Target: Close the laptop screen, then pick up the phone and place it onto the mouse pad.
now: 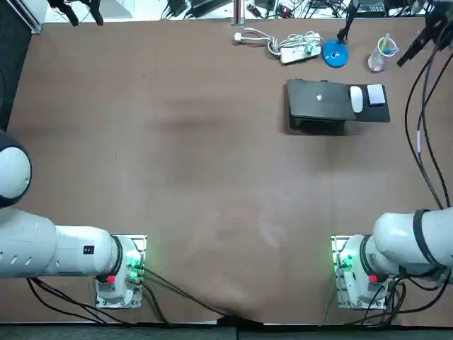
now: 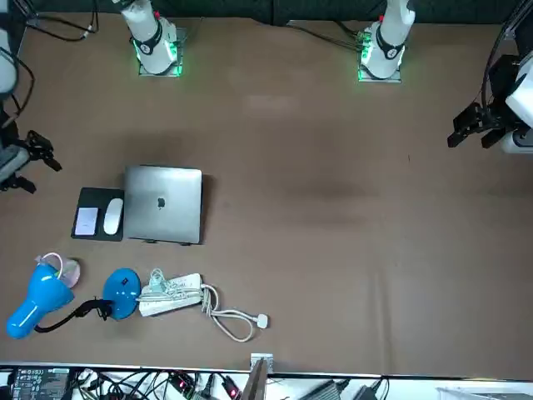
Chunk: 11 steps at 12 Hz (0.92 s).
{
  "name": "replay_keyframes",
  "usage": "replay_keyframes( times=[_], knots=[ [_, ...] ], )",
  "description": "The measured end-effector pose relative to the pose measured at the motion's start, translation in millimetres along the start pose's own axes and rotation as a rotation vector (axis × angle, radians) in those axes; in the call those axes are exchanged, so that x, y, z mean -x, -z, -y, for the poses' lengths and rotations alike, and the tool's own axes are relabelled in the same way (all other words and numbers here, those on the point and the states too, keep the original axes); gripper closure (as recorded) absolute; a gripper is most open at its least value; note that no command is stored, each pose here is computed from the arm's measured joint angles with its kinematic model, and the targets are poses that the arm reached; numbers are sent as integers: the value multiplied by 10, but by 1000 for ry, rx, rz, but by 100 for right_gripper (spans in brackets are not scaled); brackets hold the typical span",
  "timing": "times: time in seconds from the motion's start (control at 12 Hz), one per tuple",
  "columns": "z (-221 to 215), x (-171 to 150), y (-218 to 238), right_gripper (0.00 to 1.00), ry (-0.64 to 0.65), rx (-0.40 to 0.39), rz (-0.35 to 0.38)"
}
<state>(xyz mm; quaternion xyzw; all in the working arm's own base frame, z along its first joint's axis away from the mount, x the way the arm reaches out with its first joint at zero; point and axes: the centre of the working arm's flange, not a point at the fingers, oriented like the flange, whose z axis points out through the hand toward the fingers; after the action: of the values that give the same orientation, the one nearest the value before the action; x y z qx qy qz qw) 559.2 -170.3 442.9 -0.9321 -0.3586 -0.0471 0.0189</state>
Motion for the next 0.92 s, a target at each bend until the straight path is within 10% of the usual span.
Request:
replay_keyframes(
  times=[0.92],
  knots=[
    [926,-1056,1630,0,-558,-58,51]
  ],
)
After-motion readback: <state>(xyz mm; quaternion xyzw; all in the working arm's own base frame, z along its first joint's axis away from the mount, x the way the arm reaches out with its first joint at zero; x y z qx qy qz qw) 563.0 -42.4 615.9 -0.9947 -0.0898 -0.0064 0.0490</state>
